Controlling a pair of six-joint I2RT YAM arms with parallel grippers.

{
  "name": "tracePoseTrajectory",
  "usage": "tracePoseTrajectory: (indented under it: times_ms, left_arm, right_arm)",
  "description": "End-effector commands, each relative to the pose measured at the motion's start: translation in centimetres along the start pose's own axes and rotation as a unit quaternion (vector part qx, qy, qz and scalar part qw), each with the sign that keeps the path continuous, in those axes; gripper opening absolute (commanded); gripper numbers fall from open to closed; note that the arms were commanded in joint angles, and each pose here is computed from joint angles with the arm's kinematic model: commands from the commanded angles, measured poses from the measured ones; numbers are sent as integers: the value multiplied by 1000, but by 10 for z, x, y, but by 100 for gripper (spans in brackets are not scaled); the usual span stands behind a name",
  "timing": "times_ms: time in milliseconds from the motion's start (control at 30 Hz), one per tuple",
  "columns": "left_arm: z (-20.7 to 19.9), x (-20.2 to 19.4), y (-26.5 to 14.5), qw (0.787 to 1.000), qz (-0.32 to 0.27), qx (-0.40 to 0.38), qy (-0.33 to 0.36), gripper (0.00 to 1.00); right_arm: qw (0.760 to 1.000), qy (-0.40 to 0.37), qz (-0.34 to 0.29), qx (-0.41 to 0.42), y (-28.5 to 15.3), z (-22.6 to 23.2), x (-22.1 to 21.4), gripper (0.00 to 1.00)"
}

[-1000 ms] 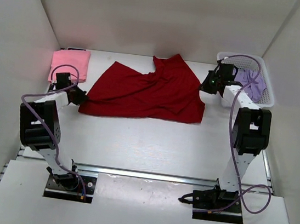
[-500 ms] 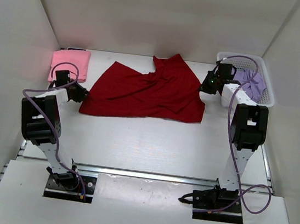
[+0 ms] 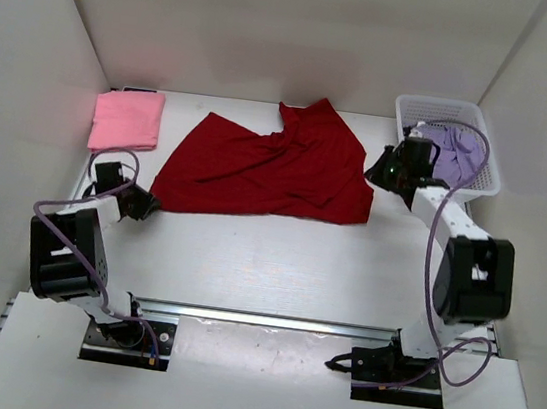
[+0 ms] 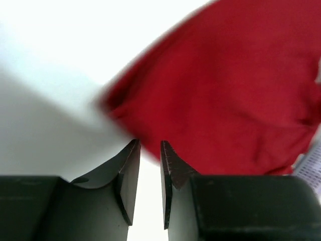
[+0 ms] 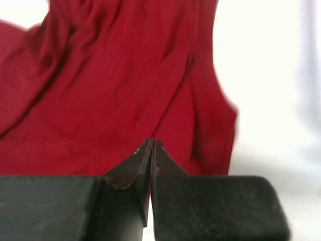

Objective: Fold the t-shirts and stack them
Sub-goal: Flatten out the tshirt

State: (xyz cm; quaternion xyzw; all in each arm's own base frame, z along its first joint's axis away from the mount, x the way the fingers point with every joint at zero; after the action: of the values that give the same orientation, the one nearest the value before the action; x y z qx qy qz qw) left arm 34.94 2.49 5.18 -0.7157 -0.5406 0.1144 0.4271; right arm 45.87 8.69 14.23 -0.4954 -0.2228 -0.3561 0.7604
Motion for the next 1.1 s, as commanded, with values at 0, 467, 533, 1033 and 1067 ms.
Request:
tracePoseTrajectory:
  times_ms: [0, 467, 533, 1033, 1067]
  left_arm:
    - [19, -3, -6, 999, -11, 7, -38, 34]
    - [36, -9, 3, 997, -10, 15, -78, 40]
    - [37, -12, 7, 996, -4, 15, -84, 35]
    - [10, 11, 15, 997, -31, -21, -71, 8]
    - [9, 14, 16, 997, -33, -21, -70, 5]
  right_arm:
    - [999, 23, -43, 23, -24, 9, -15, 0]
    - [997, 75, -18, -11, -33, -39, -95, 37]
    - [997, 70, -11, -15, -32, -40, -104, 38]
    - [997, 74, 7, -28, 3, -61, -99, 39]
    - [997, 75, 10, -30, 4, -62, -101, 40]
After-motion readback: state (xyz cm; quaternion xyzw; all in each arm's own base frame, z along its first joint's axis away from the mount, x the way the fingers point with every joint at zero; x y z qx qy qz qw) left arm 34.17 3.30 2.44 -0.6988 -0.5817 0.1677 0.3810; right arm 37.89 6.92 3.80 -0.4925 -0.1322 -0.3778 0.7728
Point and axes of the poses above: each gripper's point midway between its finger pads, its own y axis out along the fingers, its own z axis along the line the jaws close on, x = y × z, the point moved 1 cm from there along -y, back along the fingers, and after that the axes turned 1 degree about -y, right-handed, at the moved point
